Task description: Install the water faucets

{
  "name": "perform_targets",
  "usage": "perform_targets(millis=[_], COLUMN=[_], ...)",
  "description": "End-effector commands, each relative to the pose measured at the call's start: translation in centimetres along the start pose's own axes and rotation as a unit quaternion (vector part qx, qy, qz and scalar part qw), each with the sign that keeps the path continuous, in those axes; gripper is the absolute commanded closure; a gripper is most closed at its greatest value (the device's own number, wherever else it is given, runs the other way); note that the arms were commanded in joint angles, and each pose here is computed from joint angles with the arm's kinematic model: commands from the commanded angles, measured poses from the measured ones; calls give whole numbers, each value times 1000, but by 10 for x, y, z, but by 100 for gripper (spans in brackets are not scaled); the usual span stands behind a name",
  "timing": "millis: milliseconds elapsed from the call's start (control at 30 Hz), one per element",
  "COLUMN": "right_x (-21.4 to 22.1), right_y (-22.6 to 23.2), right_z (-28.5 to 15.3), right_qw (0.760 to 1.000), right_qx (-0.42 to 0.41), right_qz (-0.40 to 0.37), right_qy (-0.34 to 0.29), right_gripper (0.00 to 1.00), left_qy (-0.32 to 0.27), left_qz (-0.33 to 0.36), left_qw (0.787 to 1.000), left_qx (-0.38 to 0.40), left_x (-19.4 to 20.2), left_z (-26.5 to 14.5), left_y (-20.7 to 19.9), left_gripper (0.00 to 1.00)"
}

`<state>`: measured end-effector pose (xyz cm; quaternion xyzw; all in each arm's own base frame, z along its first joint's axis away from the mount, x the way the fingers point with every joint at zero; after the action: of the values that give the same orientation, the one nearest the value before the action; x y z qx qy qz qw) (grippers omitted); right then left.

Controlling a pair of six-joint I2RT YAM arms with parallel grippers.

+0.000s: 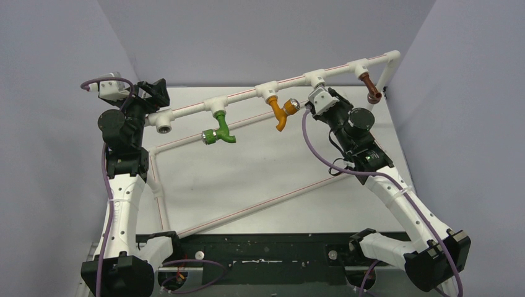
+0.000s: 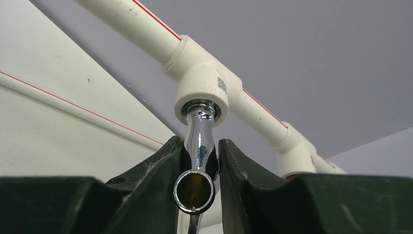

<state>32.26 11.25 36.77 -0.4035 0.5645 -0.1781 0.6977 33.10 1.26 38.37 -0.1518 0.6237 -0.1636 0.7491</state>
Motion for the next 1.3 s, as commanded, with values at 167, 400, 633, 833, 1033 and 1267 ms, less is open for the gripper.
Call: perform_targets(millis=[167, 400, 633, 833, 1033, 1267], right_x=[-45, -66, -81, -91, -101, -102], right_y=[-19, -21, -31, -44, -53, -63], right_z=[-4, -14, -24, -31, -35, -44], right_qw=[926, 780, 633, 512, 404, 293], right_qx=[53, 64, 68, 68, 47, 41], right_qz=[367, 614, 756, 838, 896, 936], right_qy=[-70, -105, -152, -175, -178, -191], right_gripper=[100, 100, 100, 100, 100, 100], left_qy=[205, 204, 203, 202, 201, 202], left_qz=[-29, -29, -29, -29, -29, -29], left_qw=[974, 974, 975, 975, 976, 975], left_qx=[-88, -89, -87, -85, -84, -85], left_x=[106, 105, 104, 104, 103, 104], left_z=[-18, -18, -18, -18, -18, -18], left_y=[51, 50, 50, 49, 49, 49], left_gripper=[10, 10, 10, 10, 10, 10])
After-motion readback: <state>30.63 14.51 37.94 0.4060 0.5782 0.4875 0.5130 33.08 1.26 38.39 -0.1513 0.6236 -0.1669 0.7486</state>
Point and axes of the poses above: each gripper's point midway between its finger pads, its own z axis out along the fingers, its own y axis along the line the jaws close on, x = y × z, the point moved 6 cm from there along -z, back along the fingers, and after that the axes turned 6 degrees about -z, right-handed, at the moved point
